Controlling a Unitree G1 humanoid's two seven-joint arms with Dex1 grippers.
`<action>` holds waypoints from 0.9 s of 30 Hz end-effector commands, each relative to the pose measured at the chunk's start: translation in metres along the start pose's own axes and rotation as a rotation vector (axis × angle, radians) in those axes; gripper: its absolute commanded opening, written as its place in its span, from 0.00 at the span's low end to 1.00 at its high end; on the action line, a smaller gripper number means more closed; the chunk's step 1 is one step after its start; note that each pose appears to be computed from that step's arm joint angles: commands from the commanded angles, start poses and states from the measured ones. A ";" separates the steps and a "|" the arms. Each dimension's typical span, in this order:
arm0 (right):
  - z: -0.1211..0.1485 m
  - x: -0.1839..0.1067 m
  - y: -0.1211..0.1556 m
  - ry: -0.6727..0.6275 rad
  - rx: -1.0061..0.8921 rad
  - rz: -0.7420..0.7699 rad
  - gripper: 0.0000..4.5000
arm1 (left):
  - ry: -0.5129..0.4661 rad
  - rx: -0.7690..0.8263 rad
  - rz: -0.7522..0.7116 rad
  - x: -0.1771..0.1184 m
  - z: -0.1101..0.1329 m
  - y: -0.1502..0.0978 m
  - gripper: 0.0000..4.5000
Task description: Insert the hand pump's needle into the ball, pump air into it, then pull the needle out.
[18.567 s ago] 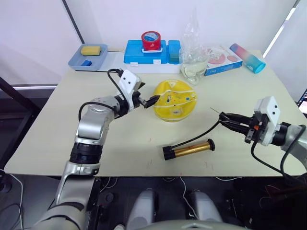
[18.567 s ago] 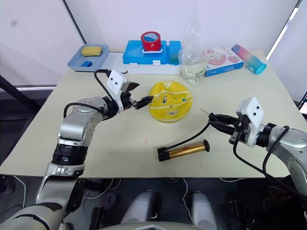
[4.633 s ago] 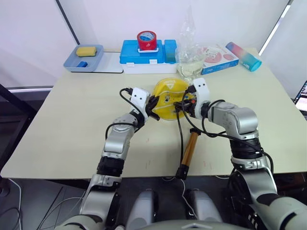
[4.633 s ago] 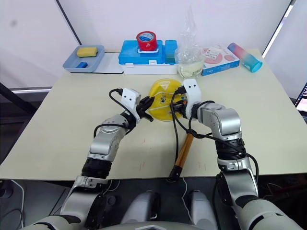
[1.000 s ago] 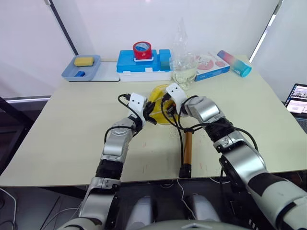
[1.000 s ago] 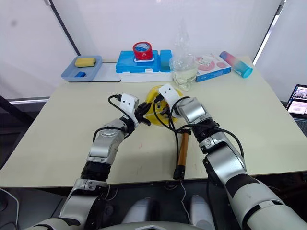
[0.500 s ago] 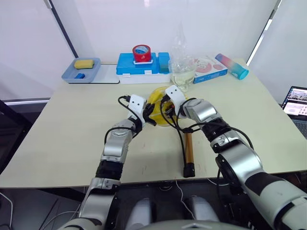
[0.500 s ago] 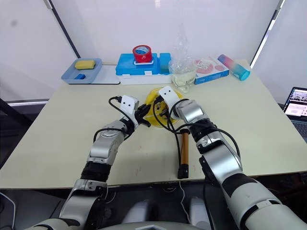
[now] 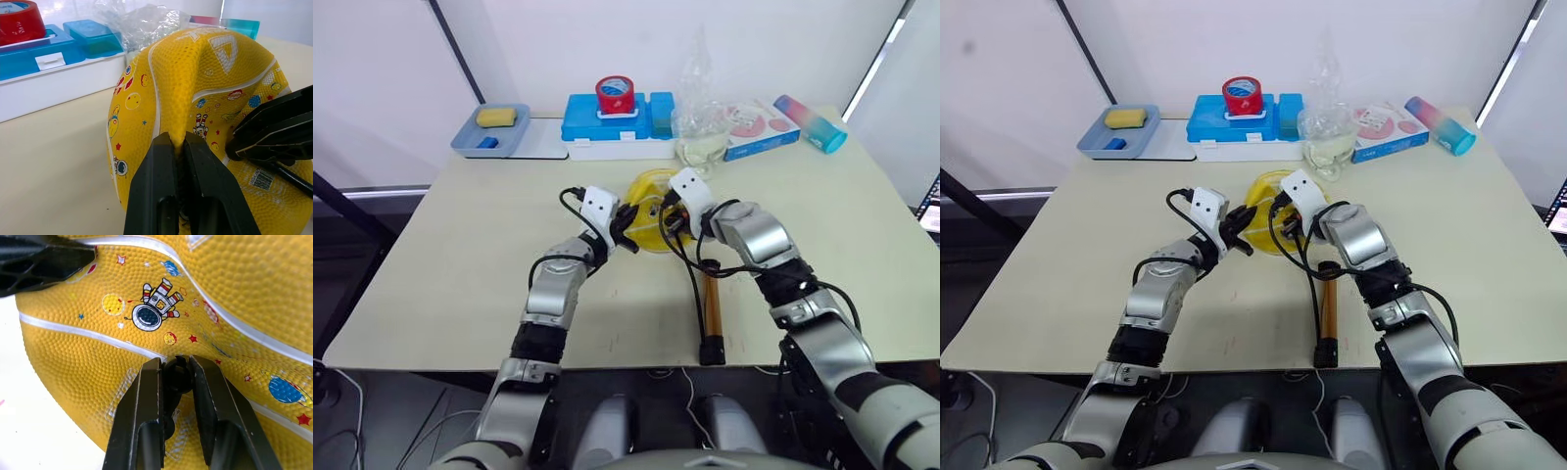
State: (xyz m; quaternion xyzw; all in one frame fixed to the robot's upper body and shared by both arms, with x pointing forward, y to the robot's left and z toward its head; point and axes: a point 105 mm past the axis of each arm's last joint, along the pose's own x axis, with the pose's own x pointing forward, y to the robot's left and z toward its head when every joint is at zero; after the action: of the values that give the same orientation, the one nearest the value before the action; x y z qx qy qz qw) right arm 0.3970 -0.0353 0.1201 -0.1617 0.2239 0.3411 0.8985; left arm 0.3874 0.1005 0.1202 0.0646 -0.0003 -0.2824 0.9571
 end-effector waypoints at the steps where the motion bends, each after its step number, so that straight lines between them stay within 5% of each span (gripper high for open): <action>1: -0.004 -0.008 0.003 -0.010 -0.023 0.001 0.43 | 0.062 -0.010 -0.019 0.000 -0.016 -0.004 0.00; 6: 0.002 -0.024 -0.002 -0.065 -0.045 -0.002 0.93 | 0.063 -0.008 -0.025 -0.001 -0.016 -0.005 0.00; 13: 0.006 -0.046 -0.007 -0.155 -0.105 0.018 0.93 | 0.065 -0.007 -0.039 0.000 -0.017 -0.007 0.00; 19: 0.014 -0.070 -0.014 -0.354 -0.016 0.005 0.93 | 0.066 -0.005 -0.037 -0.001 -0.017 -0.006 0.00; 27: -0.019 -0.113 -0.020 -0.402 -0.026 0.059 0.93 | 0.078 0.000 -0.038 -0.005 -0.019 -0.004 0.00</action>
State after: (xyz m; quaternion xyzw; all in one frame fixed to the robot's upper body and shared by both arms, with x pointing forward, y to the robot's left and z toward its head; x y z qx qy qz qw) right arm 0.3363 -0.1161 0.1437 -0.0877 0.0874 0.3845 0.9148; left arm 0.3855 0.0970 0.1297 0.0706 -0.0177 -0.2993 0.9514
